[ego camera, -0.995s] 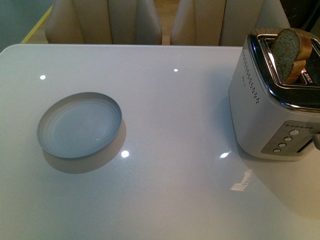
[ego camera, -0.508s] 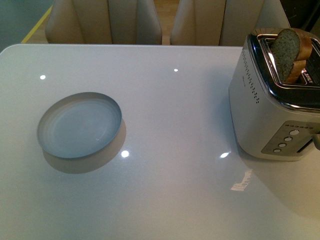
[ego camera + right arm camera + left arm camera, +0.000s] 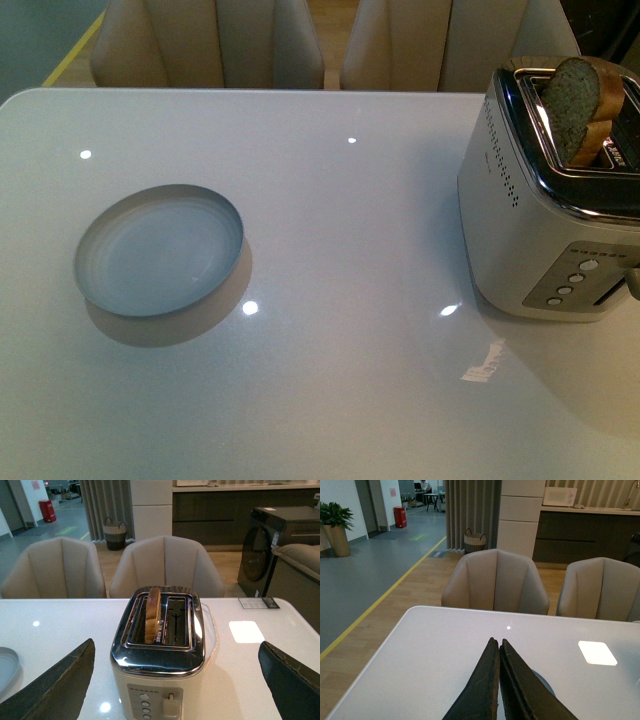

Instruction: Left arm holds plate, right arm toasts bread

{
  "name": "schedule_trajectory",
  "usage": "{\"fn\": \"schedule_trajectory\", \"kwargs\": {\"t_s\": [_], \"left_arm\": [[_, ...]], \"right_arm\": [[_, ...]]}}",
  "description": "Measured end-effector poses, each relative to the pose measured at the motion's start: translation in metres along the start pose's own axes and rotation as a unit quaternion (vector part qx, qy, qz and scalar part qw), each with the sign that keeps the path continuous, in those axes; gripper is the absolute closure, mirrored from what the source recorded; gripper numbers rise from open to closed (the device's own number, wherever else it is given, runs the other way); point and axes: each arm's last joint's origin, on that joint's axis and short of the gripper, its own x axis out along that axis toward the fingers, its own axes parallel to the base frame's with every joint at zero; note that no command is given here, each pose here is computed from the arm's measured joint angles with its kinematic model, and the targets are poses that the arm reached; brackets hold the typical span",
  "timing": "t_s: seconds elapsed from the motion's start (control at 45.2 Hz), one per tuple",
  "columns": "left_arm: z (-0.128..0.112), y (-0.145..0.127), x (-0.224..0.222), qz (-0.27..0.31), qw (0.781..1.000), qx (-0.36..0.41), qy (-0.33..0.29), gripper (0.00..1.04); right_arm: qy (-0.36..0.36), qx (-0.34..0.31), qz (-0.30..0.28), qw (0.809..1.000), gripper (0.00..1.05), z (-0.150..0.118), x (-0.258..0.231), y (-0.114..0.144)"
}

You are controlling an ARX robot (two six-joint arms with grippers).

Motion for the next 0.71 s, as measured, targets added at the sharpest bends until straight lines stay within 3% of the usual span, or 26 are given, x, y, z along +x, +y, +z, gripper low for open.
{"fn": "schedule_trajectory", "kwargs": {"t_s": [0.619, 0.707], "left_arm": [[-0.003, 0.0, -0.012, 0.0, 1.0, 0.001, 0.002, 1.02], [-0.003, 0.0, -0.012, 0.0, 1.0, 0.001, 0.002, 0.91]], "right_arm": [[0.0, 0.0, 0.0, 1.0, 0.09, 0.0, 0.0, 0.0], [0.0, 0.0, 0.0, 1.0, 0.09, 0.0, 0.0, 0.0]]}}
